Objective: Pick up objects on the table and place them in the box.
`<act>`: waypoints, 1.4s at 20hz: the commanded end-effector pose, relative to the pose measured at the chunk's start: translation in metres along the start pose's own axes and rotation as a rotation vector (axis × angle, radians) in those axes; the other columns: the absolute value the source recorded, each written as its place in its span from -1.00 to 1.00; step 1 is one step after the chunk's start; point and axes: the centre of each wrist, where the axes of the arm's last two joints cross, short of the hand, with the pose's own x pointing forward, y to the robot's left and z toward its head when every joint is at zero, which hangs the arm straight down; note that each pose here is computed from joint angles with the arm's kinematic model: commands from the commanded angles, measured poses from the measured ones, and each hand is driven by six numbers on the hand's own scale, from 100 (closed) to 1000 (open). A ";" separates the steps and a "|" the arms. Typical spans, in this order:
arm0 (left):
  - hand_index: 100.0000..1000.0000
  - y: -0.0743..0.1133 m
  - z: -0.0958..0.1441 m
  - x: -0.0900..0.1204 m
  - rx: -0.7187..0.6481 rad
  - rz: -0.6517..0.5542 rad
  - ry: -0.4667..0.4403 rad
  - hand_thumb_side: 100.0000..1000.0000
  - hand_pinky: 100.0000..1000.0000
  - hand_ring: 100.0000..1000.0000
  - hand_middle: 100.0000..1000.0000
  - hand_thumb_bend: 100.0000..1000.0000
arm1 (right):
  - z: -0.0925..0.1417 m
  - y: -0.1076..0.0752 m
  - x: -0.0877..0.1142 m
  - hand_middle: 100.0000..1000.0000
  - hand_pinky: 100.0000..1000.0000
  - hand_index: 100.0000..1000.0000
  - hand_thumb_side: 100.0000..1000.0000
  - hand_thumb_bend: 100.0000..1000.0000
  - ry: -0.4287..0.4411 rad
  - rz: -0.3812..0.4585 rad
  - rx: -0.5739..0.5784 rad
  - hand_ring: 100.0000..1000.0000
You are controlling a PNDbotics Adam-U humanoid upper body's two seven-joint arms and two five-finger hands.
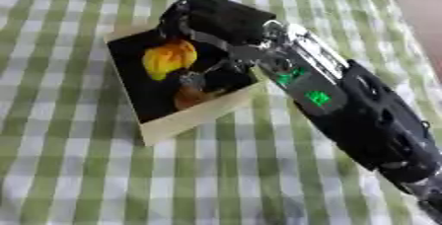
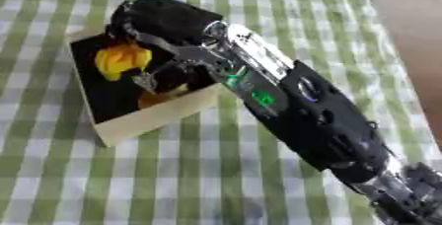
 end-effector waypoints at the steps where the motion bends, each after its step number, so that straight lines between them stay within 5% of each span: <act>1: 0.68 0.000 -0.007 0.004 -0.008 0.006 -0.025 0.22 0.48 0.44 0.55 -1.00 | -0.005 0.002 -0.004 0.36 0.72 0.59 -0.87 -0.82 -0.021 0.047 0.027 0.66; 4: 0.68 0.000 -0.006 0.004 -0.007 0.007 -0.021 0.22 0.48 0.44 0.55 -1.00 | -0.005 0.002 -0.007 0.57 0.78 0.75 -1.00 -0.88 -0.031 0.091 0.060 0.82; 6: 0.68 0.000 -0.006 0.004 -0.007 0.008 -0.017 0.22 0.48 0.44 0.55 -1.00 | -0.004 0.001 -0.009 0.60 0.81 0.80 -0.53 -1.00 -0.030 0.112 0.064 0.87; 9: 0.68 -0.001 -0.006 0.004 -0.007 0.010 -0.013 0.22 0.48 0.44 0.55 -1.00 | -0.001 -0.005 -0.009 0.57 0.83 0.82 -0.34 -1.00 -0.045 0.125 0.039 0.87; 15: 0.68 -0.001 -0.005 0.004 -0.008 0.015 -0.009 0.22 0.47 0.44 0.54 -1.00 | 0.012 -0.030 -0.006 0.48 0.81 0.79 -0.68 -1.00 -0.047 0.113 -0.064 0.81; 16: 0.68 -0.001 -0.005 0.004 -0.009 0.016 -0.009 0.21 0.47 0.44 0.54 -1.00 | 0.015 -0.035 -0.005 0.45 0.81 0.78 -0.57 -1.00 -0.042 0.109 -0.087 0.79; 17: 0.68 -0.001 -0.005 0.004 -0.009 0.017 -0.009 0.22 0.47 0.44 0.54 -1.00 | 0.019 -0.041 -0.003 0.44 0.80 0.77 -0.89 -1.00 -0.038 0.098 -0.122 0.78; 18: 0.68 -0.001 -0.005 0.004 -0.007 0.017 -0.008 0.22 0.47 0.44 0.54 -1.00 | 0.023 -0.048 -0.001 0.42 0.80 0.76 -1.00 -1.00 -0.033 0.085 -0.160 0.76; 24: 0.68 0.001 -0.002 0.004 0.011 0.009 0.004 0.21 0.47 0.44 0.54 -1.00 | 0.071 -0.095 0.004 0.16 0.78 0.62 -1.00 -1.00 -0.100 -0.219 -0.476 0.58; 26: 0.68 0.002 -0.001 0.004 0.018 0.004 0.009 0.21 0.47 0.44 0.54 -1.00 | 0.089 -0.103 -0.008 0.16 0.78 0.61 -0.76 -1.00 -0.139 -0.318 -0.571 0.58; 27: 0.68 0.003 0.000 0.004 0.022 0.000 0.014 0.21 0.47 0.44 0.55 -1.00 | 0.099 -0.105 -0.016 0.17 0.78 0.60 -0.39 -1.00 -0.155 -0.355 -0.614 0.58; 28: 0.68 0.004 0.002 0.004 0.026 -0.004 0.019 0.21 0.47 0.44 0.55 -1.00 | 0.108 -0.106 -0.022 0.18 0.78 0.60 -0.31 -1.00 -0.168 -0.384 -0.651 0.58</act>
